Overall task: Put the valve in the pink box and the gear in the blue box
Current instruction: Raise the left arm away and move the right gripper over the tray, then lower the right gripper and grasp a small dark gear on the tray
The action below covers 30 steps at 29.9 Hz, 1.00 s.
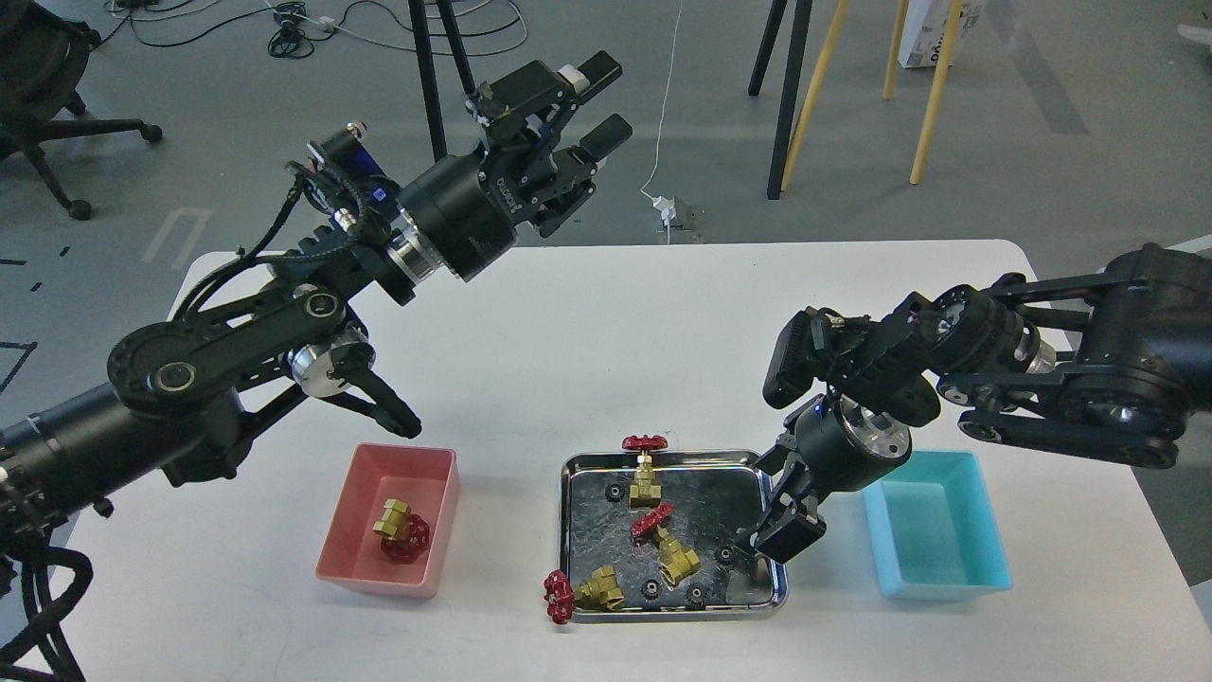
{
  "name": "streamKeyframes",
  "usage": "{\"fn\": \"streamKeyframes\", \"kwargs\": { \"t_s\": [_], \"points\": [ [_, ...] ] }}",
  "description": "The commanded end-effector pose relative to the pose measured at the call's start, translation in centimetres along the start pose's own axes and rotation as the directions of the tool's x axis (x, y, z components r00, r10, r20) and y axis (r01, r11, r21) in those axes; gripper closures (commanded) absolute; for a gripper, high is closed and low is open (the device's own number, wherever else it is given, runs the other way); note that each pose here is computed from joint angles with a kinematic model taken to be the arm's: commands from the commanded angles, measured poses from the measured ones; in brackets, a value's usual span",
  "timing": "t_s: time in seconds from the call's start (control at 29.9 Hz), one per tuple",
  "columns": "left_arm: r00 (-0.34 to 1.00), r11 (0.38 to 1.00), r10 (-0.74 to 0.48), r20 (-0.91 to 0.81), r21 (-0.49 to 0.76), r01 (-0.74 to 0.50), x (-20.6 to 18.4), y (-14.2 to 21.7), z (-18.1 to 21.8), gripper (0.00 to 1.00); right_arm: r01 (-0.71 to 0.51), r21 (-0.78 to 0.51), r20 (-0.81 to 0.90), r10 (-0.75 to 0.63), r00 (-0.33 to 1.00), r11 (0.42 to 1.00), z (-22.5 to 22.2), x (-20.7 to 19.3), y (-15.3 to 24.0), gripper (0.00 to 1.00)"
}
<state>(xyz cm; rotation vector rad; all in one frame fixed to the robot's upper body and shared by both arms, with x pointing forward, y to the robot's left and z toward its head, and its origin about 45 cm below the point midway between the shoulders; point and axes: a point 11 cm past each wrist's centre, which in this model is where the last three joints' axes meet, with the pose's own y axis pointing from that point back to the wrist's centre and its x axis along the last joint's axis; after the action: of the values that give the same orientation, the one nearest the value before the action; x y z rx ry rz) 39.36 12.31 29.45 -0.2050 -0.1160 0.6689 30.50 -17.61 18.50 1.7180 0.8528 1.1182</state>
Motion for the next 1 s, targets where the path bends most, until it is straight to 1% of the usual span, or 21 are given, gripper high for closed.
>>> {"fn": "streamKeyframes", "kwargs": {
  "t_s": [0.0, 0.07, 0.17, 0.27, 0.3, 0.37, 0.4, 0.47, 0.53, 0.74, 0.97],
  "points": [
    [0.999, 1.0, 0.012, -0.032, 0.012, -0.012, -0.6, 0.0, -1.4, 0.33, 0.102, -0.032, -0.11, -0.105, 0.988, 0.994, 0.0, -1.4, -1.1, 0.01],
    [0.999, 1.0, 0.02, -0.04, 0.02, -0.019, -0.5, 0.2, -1.8, 0.33, 0.147, -0.046, -0.139, -0.153, 0.978, 0.988, 0.1, -2.2, -1.8, 0.01],
    [0.998, 0.998, 0.048, -0.049, 0.045, -0.046, -0.1, 0.8, -3.0, 0.33, 0.158, -0.049, -0.138, -0.163, 0.977, 0.986, 0.4, -2.2, -2.7, 0.02],
    [0.996, 0.997, 0.06, -0.067, 0.059, -0.056, -0.4, 0.6, -4.1, 0.32, 0.159, -0.047, -0.163, -0.165, 0.973, 0.986, 0.2, -1.1, -3.6, 0.04],
    [0.996, 0.997, 0.06, -0.071, 0.059, -0.056, -0.5, 0.4, -4.3, 0.32, 0.159, -0.047, -0.171, -0.165, 0.971, 0.986, 0.1, -0.7, -3.9, 0.06],
    [0.995, 0.997, 0.061, -0.074, 0.059, -0.056, -0.6, 0.3, -4.4, 0.32, 0.157, -0.054, -0.189, -0.165, 0.968, 0.986, 0.1, 0.2, -4.2, 0.18],
    [0.995, 0.997, 0.062, -0.075, 0.059, -0.057, -0.6, 0.3, -4.4, 0.32, 0.157, -0.056, -0.194, -0.165, 0.967, 0.986, 0.1, 0.5, -4.4, 0.21],
    [0.995, 0.996, 0.062, -0.08, 0.062, -0.057, -0.8, 0.4, -4.7, 0.32, 0.158, -0.052, -0.218, -0.165, 0.962, 0.986, -0.3, 1.4, -5.0, 0.32],
    [0.995, 0.996, 0.065, -0.08, 0.062, -0.06, -0.8, 0.4, -4.7, 0.32, 0.164, -0.052, -0.232, -0.172, 0.957, 0.985, -0.5, 1.7, -5.5, 0.39],
    [0.994, 0.995, 0.071, -0.084, 0.072, -0.065, -0.7, 0.7, -5.1, 0.31, 0.179, -0.06, -0.248, -0.189, 0.95, 0.982, -0.7, 2.1, -7.2, 0.4],
    [0.993, 0.994, 0.079, -0.083, 0.076, -0.072, -0.5, 0.8, -5.3, 0.31, 0.18, -0.071, -0.248, -0.192, 0.95, 0.981, -0.7, 2.3, -8.0, 0.4]
  ]
}}
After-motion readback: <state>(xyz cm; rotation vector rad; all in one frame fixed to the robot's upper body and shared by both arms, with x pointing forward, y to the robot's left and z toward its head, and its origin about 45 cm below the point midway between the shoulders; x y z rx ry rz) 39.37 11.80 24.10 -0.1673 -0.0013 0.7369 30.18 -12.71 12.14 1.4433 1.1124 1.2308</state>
